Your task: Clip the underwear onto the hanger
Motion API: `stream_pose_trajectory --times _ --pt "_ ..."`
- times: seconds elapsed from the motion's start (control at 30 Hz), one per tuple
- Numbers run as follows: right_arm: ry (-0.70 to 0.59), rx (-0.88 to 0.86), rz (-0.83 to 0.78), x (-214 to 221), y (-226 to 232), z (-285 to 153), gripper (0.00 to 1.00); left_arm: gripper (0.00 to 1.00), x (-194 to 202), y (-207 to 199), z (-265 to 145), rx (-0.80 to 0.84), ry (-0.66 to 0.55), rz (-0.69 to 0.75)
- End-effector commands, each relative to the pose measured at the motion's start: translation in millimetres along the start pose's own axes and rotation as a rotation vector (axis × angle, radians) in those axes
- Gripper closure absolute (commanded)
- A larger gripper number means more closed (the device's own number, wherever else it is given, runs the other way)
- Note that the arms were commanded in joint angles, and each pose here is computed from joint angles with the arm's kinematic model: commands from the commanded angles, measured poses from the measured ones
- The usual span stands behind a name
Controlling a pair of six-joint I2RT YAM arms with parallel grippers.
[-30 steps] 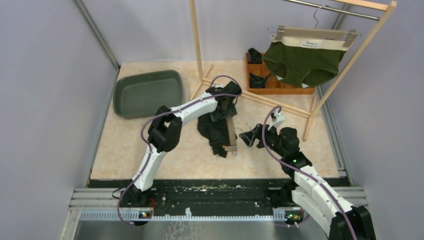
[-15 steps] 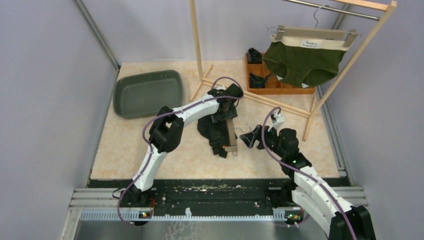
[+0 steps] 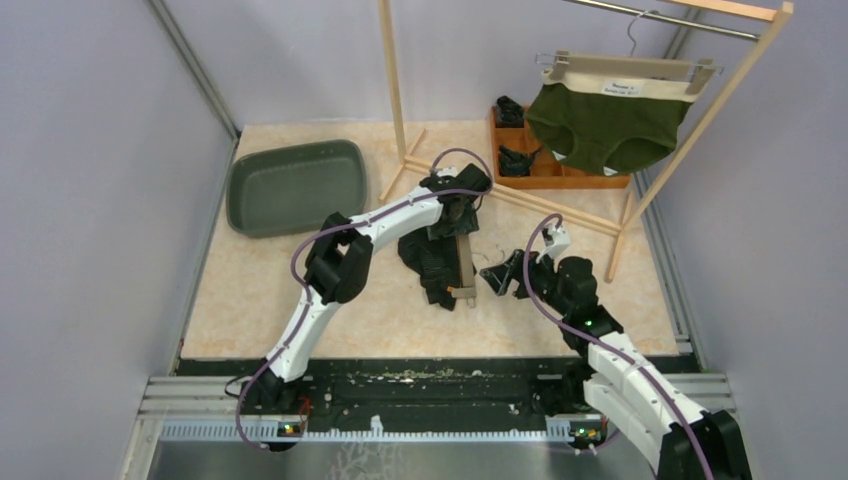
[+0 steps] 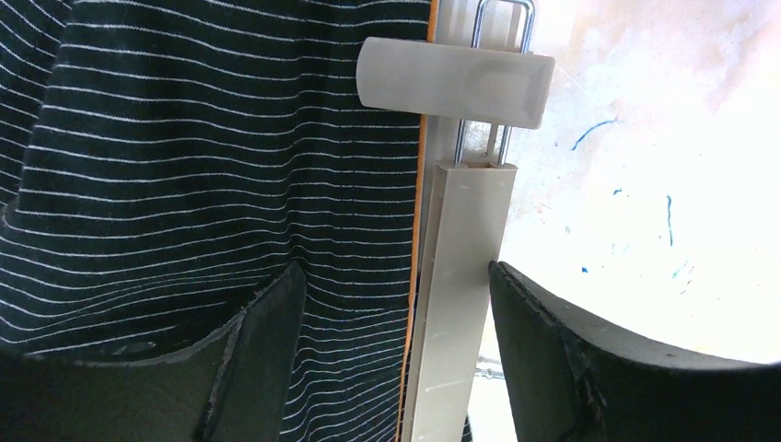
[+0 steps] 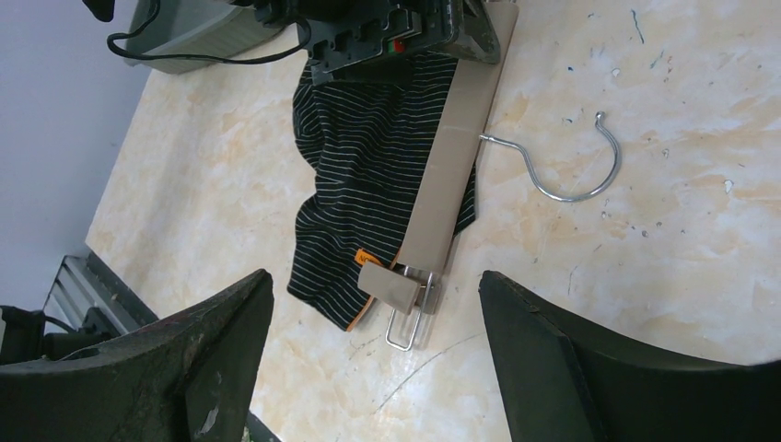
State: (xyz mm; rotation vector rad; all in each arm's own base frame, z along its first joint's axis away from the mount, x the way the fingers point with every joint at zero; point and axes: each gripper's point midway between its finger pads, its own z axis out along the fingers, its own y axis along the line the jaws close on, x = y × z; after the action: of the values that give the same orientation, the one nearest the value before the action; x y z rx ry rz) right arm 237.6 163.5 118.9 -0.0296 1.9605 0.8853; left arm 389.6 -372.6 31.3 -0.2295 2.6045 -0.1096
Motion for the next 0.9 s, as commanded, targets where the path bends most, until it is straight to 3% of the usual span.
stream_pose_trajectory --times 0.0,0.4,0.87 --pt "-0.038 -0.017 -0.034 -8 4 1 0.18 0.22 4 6 8 -0.041 -0.013 0.040" --pt "-0.038 -0.020 -0.032 -7 4 1 0.18 0.19 -24 -20 -22 0.030 -0.167 0.106" --pt "-0.041 -0.016 -0.031 -5 3 0 0.18 0.28 9 -9 8 -0.034 -0.069 0.209"
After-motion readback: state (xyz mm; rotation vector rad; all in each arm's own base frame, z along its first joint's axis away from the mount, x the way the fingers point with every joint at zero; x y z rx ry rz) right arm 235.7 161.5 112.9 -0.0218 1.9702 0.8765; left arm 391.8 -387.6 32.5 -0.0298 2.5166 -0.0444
